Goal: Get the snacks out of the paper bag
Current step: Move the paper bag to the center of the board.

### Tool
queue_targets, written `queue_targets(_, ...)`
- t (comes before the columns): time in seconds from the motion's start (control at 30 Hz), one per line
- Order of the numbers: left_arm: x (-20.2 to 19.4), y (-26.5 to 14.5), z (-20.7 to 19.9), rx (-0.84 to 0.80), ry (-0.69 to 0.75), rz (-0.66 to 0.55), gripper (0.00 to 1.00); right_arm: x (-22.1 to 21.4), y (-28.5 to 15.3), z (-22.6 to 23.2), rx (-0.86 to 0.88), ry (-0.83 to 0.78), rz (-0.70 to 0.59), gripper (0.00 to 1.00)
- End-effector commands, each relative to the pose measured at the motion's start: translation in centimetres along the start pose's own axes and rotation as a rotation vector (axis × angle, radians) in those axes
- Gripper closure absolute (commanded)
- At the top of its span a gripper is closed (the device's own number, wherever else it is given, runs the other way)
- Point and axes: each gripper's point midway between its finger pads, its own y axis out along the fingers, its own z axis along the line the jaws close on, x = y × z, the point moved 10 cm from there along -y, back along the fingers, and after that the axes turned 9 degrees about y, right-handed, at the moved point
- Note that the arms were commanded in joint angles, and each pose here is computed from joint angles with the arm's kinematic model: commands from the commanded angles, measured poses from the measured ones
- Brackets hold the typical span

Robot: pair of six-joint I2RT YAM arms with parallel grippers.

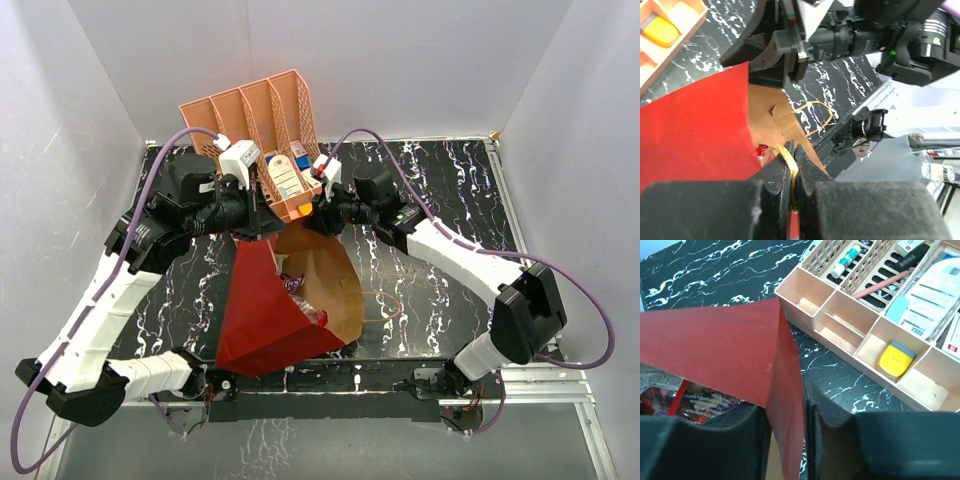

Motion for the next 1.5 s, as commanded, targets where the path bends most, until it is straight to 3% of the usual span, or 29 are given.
queue_targets(0.0,1.0,-1.0,0.5,0.131,-0.010,-0.060,1.00,2.9,-0.8,-0.1,-0.088,-0.017,-0.143,0.76)
queue_targets(0.1,1.4,-0.2,1.2,0.208,-0.023,-0.052,1.00,3.3,-1.9,-0.3,-0.198,-0.002,-0.224,0.92)
queue_targets(0.27,2.8,0.9,1.9,0.292,-0.014,-0.051,1.00,3.8,-4.4,-0.7,-0.403,0.034,-0.361,0.93)
queue_targets(0.43,5.1,2.0,2.7,0.361,0.093,-0.079,1.00,3.4,-7.1,-1.2,-0.635,0.100,-0.446,0.93)
queue_targets(0.67,6.9,3.2,4.4,0.475,0.246,-0.046,1.00,0.3,-8.8,0.4,-0.560,0.185,-0.407,0.93)
queue_targets(0.8,6.4,2.7,3.3,0.337,0.278,-0.048,1.00,-1.9,-9.2,1.8,-0.452,0.246,-0.355,0.93)
queue_targets(1.0,4.7,2.3,-0.3,-0.129,0.202,-0.117,1.00,-2.9,-10.6,3.0,-0.421,0.298,-0.305,0.92)
queue_targets(1.03,4.3,2.5,-0.7,-0.186,0.172,-0.114,1.00,-2.8,-10.9,3.0,-0.441,0.296,-0.291,0.86)
queue_targets(1.17,2.3,3.8,-0.6,-0.270,0.047,-0.090,1.00,-2.4,-12.4,3.1,-0.547,0.309,-0.159,0.44)
queue_targets(1.3,1.5,4.3,-0.6,-0.288,-0.017,-0.074,1.00,-2.6,-14.6,4.4,-0.562,0.328,-0.016,0.30)
queue_targets(1.47,1.1,4.9,-0.9,-0.373,-0.063,-0.064,1.00,-2.5,-17.4,6.8,-0.468,0.335,-0.050,0.20)
